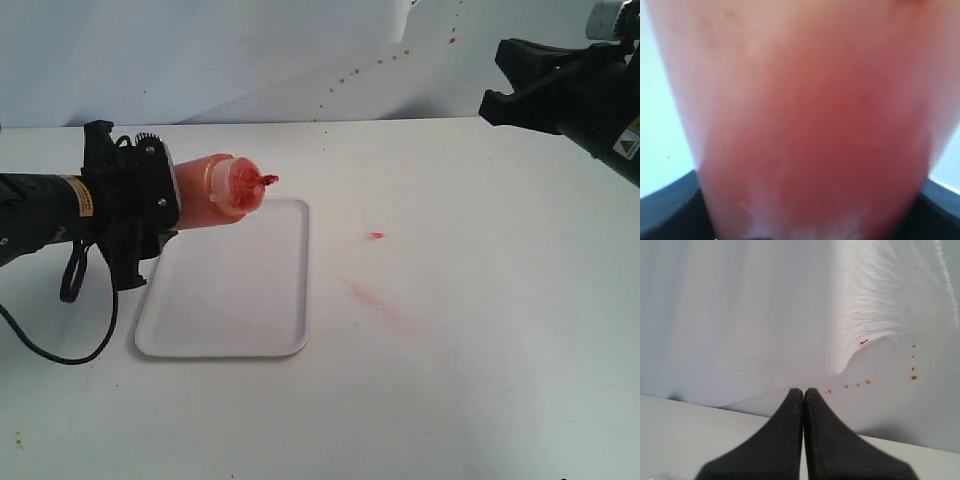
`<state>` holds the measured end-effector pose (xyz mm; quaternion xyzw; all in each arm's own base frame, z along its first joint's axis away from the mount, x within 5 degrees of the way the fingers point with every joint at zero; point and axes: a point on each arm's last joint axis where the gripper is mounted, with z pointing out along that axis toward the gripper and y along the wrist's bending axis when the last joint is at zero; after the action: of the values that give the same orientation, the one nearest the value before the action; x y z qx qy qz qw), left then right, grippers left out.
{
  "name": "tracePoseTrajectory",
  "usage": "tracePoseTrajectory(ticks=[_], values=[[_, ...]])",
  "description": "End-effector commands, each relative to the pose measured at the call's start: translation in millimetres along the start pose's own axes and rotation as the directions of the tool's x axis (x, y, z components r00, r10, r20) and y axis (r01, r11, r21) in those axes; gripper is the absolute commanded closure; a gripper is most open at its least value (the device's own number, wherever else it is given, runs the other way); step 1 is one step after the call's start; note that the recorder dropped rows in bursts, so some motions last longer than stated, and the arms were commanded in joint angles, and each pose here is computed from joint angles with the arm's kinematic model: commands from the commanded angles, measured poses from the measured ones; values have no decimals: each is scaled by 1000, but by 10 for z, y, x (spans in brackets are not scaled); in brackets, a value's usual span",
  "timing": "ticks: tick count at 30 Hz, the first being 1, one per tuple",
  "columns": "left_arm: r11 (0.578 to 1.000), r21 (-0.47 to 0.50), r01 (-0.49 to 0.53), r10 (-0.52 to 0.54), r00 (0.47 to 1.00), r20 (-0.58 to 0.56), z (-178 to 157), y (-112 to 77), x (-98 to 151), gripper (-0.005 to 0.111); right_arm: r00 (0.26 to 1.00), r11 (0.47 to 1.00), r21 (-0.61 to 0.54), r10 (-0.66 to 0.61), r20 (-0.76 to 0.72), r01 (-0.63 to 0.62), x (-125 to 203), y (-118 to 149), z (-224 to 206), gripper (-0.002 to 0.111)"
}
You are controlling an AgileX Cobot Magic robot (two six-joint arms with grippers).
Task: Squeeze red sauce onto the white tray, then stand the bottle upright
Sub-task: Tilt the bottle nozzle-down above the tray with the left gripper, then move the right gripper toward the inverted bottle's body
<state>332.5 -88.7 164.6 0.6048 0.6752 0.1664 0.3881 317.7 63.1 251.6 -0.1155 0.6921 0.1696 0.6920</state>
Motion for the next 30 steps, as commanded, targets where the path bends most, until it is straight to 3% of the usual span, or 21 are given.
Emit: tracePoseTrajectory(ticks=[1, 5, 9, 12, 13, 17, 19, 21, 24, 26, 30], values=[[983, -94, -157, 162, 985, 51, -24, 113, -49, 107, 1000, 1000, -20, -1, 18, 2, -31, 27, 12, 108], [970, -175, -169, 185, 980, 75, -41, 208, -11, 107, 1000, 1000, -21, -3, 18, 3, -31, 28, 12, 108], [935, -238, -261, 274, 961, 22, -72, 315, 174, 107, 1000, 1000, -29, -6, 15, 6, -28, 36, 12, 108], [909, -251, -332, 341, 940, -6, -82, 312, 231, 107, 1000, 996, -90, 1, 30, 1, -41, 91, 8, 108], [891, -297, -342, 360, 933, 7, -94, 346, 201, 107, 1000, 993, -117, 7, 29, -4, -41, 116, 6, 108], [775, -537, -333, 408, 913, 23, -195, 535, 89, 107, 998, 986, -163, 51, 26, -46, -46, 156, 0, 108], [737, -555, -386, 440, 897, -40, -206, 563, 109, 107, 995, 979, -180, 98, 14, -94, -56, 169, 7, 108], [665, -556, -498, 523, 842, -129, -215, 581, 117, 107, 991, 962, -245, 96, -96, -117, -86, 223, 75, 108], [527, -596, -606, 613, 757, -228, -261, 631, 81, 107, 965, 902, -389, 98, -243, -189, -160, 342, 167, 108], [444, -601, -664, 653, 699, -291, -285, 654, 64, 107, 964, 890, -412, 95, -250, -195, -149, 358, 175, 108], [355, -597, -719, 684, 635, -358, -309, 676, 48, 107, 962, 888, -412, 101, -255, -203, -101, 348, 199, 108]])
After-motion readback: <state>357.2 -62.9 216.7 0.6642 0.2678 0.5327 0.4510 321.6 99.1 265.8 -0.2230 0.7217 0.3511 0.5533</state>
